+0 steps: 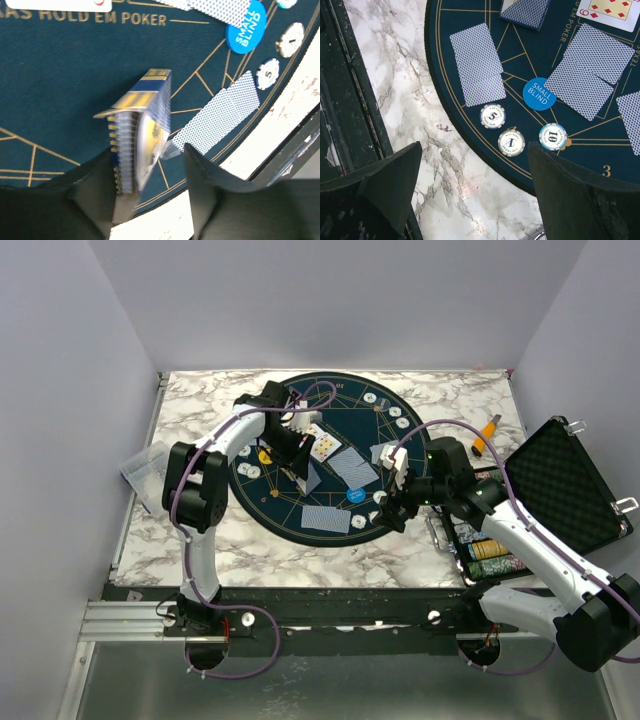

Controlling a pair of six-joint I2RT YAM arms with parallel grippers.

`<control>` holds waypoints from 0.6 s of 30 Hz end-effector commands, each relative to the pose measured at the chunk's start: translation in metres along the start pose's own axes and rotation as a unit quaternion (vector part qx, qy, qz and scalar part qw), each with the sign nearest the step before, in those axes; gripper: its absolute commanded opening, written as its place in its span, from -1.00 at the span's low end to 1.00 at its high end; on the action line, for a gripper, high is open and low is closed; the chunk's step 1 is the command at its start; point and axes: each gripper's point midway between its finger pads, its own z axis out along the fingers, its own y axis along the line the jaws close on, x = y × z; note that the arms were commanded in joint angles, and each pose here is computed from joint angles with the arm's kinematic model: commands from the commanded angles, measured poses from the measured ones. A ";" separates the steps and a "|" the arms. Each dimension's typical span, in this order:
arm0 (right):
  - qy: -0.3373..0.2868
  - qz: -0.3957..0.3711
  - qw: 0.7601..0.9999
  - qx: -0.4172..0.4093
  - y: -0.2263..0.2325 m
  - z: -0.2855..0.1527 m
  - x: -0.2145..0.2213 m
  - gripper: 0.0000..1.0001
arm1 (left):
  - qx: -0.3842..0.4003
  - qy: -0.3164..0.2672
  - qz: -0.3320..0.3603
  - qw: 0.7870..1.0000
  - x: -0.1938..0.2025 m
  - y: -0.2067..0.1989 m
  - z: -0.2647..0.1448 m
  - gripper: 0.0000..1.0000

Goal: Distribute texas hold em gaming equipment

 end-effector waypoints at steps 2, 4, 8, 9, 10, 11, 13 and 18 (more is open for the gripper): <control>0.007 -0.003 1.000 -0.004 0.001 0.000 0.003 0.81 | -0.057 -0.012 0.019 0.998 -0.004 0.016 -0.024 0.49; 0.008 -0.002 1.000 -0.005 0.001 0.000 0.003 0.81 | -0.082 -0.014 0.028 0.996 -0.005 0.024 -0.033 0.76; 0.008 -0.002 1.000 -0.006 0.000 0.001 0.002 0.81 | -0.122 -0.033 0.040 0.991 -0.013 0.039 -0.057 0.97; 0.008 -0.002 1.000 -0.007 0.001 0.001 0.003 0.81 | -0.129 -0.040 0.044 0.990 -0.017 0.042 -0.063 0.97; 0.007 -0.002 1.000 -0.006 0.000 0.001 0.002 0.81 | -0.135 -0.046 0.050 0.989 -0.020 0.045 -0.069 0.97; 0.008 -0.002 1.000 -0.007 0.000 0.002 0.002 0.81 | -0.144 -0.052 0.055 0.987 -0.025 0.048 -0.075 0.97; 0.009 -0.002 1.000 -0.006 0.000 0.002 0.003 0.81 | -0.157 -0.064 0.065 0.983 -0.034 0.055 -0.086 0.97; 0.008 -0.001 1.000 -0.006 0.000 0.002 0.002 0.81 | -0.176 -0.087 0.088 0.977 -0.060 0.073 -0.098 0.97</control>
